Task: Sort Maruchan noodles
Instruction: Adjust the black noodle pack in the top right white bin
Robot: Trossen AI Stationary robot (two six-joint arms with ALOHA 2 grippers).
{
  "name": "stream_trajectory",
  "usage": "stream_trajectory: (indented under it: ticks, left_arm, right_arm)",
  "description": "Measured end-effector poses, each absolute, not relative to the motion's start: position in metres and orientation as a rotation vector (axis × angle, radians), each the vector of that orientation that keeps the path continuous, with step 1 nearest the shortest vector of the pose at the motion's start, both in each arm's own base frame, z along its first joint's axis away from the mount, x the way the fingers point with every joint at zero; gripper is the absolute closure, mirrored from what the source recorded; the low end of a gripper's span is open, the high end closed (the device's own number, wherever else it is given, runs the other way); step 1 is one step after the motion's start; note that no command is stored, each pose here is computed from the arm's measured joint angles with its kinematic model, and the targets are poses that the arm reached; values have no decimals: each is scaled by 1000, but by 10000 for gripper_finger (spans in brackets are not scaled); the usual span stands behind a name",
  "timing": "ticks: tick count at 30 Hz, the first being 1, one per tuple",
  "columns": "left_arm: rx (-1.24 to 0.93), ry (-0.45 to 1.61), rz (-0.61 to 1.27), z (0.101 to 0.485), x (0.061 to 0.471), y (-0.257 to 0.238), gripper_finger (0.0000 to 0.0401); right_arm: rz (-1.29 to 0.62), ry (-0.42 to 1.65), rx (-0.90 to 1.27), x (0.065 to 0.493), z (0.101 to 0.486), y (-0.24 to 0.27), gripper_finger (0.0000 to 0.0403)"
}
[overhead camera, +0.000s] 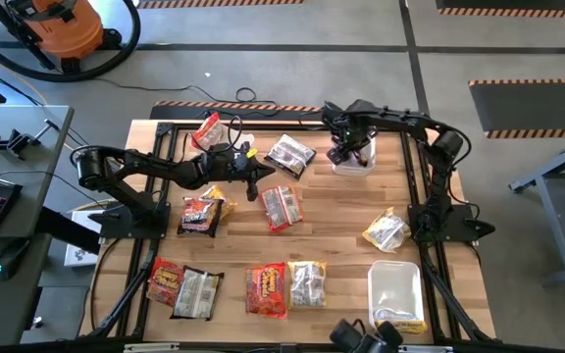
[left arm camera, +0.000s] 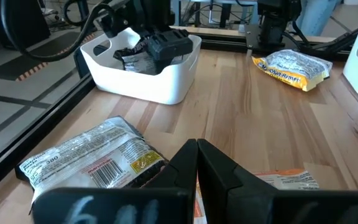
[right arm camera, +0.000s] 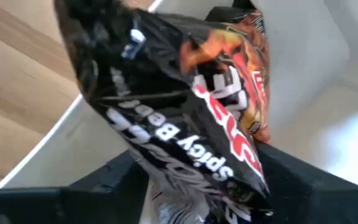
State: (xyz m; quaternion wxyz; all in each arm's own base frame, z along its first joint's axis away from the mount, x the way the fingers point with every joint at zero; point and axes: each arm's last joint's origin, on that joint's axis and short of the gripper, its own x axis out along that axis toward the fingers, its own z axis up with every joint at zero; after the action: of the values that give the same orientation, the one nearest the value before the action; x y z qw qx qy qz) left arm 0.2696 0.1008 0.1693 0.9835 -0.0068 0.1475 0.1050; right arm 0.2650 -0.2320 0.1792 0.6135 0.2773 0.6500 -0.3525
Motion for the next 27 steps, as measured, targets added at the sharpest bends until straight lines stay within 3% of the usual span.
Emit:
stream_trajectory:
  ticks: [8, 13, 19, 27]
  left_arm:
    - [-14, 297, 211, 169, 270, 101, 398]
    - [-14, 297, 211, 169, 270, 101, 398]
    - [-14, 297, 211, 169, 270, 101, 398]
    - [-14, 297, 211, 169, 270, 101, 398]
  right_arm:
    - [-791, 1496, 587, 259, 187, -236, 340]
    - [-706, 1487, 533, 251, 208, -231, 342]
    - [-474, 1530, 420, 238, 231, -218, 342]
    - [-205, 1528, 236, 238, 236, -213, 342]
